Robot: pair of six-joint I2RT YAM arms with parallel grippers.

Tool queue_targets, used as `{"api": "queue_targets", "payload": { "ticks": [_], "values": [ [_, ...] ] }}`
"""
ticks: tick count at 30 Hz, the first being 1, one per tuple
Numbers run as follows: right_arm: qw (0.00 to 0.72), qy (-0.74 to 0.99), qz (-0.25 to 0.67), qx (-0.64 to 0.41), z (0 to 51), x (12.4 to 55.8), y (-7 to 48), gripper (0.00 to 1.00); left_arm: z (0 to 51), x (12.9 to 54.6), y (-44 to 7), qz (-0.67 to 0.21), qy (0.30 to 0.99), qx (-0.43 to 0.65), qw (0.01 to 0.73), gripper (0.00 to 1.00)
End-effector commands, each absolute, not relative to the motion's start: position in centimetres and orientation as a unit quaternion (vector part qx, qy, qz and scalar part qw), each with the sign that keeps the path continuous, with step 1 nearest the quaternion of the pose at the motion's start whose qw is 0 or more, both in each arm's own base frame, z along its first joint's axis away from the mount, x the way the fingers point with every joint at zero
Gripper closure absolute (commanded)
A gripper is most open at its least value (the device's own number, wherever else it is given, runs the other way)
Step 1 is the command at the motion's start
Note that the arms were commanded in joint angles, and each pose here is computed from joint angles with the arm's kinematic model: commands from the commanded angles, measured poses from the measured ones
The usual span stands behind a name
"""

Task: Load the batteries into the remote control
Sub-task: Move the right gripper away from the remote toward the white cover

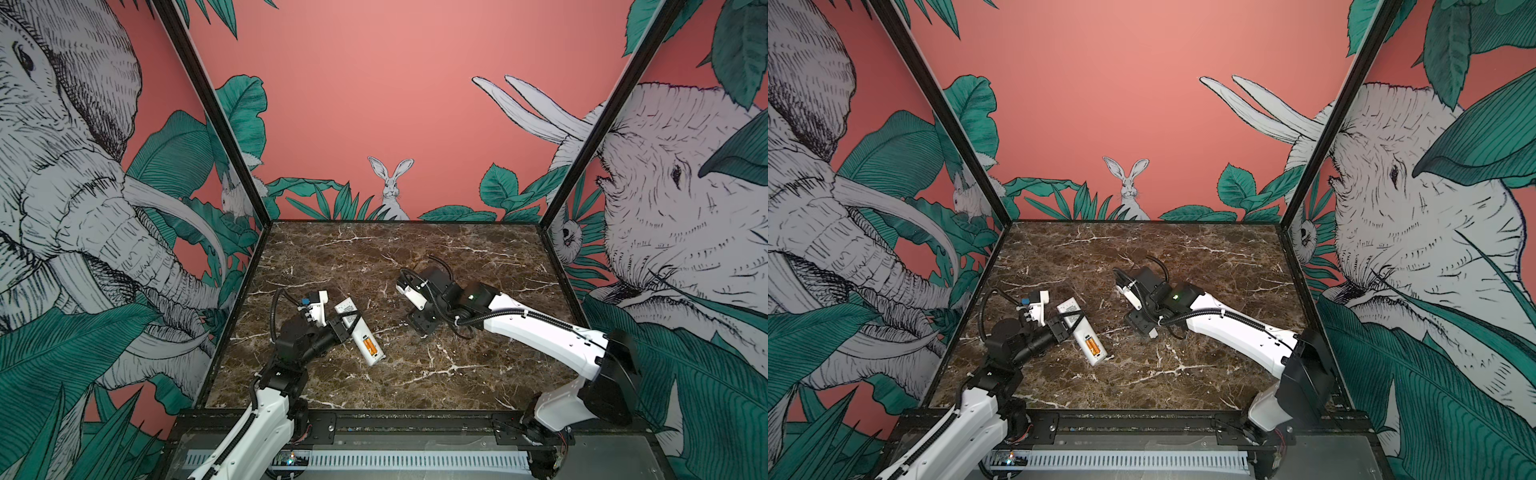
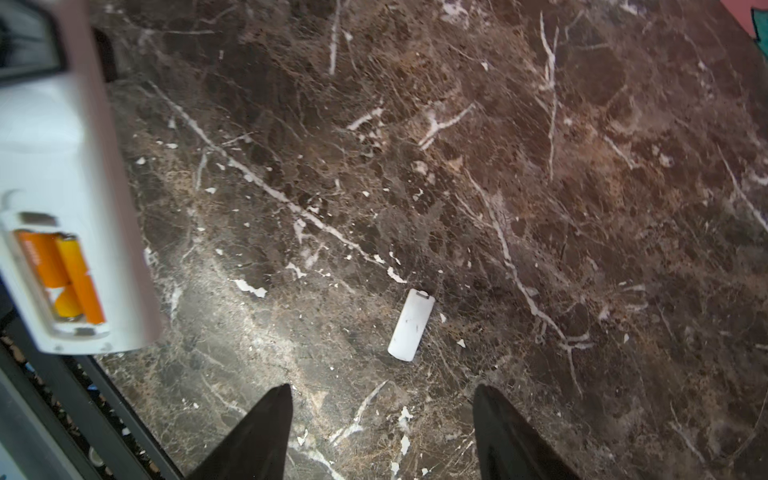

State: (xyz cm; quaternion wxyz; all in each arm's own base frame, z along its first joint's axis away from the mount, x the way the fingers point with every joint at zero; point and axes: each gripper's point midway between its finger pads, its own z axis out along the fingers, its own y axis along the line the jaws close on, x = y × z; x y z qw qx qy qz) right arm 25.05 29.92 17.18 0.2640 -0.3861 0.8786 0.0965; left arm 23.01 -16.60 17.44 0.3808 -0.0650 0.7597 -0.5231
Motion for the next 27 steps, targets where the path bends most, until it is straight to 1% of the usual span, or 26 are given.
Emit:
{"api": "queue_targets", "payload": {
  "ticks": [1,5,6,8,14,27],
  "values": [
    [0.254,0.901,0.1,-0.337,17.0,25.9,29.3,0.25,18.6,22.9,-16.8,-0.523,0.754,-0.043,0.395,1.0],
    [0.231,0.908,0.091,-0.338,15.1,26.2,29.4,0.22,18.5,22.8,-16.9,-0.522,0.756,-0.039,0.393,1.0],
    [0.237,0.907,0.092,-0.335,15.7,26.5,29.7,0.22,18.5,22.8,-16.9,-0.523,0.755,-0.038,0.393,1.0],
    [0.215,0.914,0.071,-0.337,14.1,26.9,29.7,0.2,18.7,22.8,-17.0,-0.525,0.754,-0.035,0.394,1.0],
    [0.181,0.923,0.034,-0.337,11.5,27.7,29.4,0.17,18.7,22.6,-17.0,-0.527,0.752,-0.034,0.394,1.0],
    [0.132,0.936,0.031,-0.325,6.8,28.3,29.5,0.22,18.4,22.3,-16.9,-0.526,0.753,-0.033,0.394,1.0]
  ]
}}
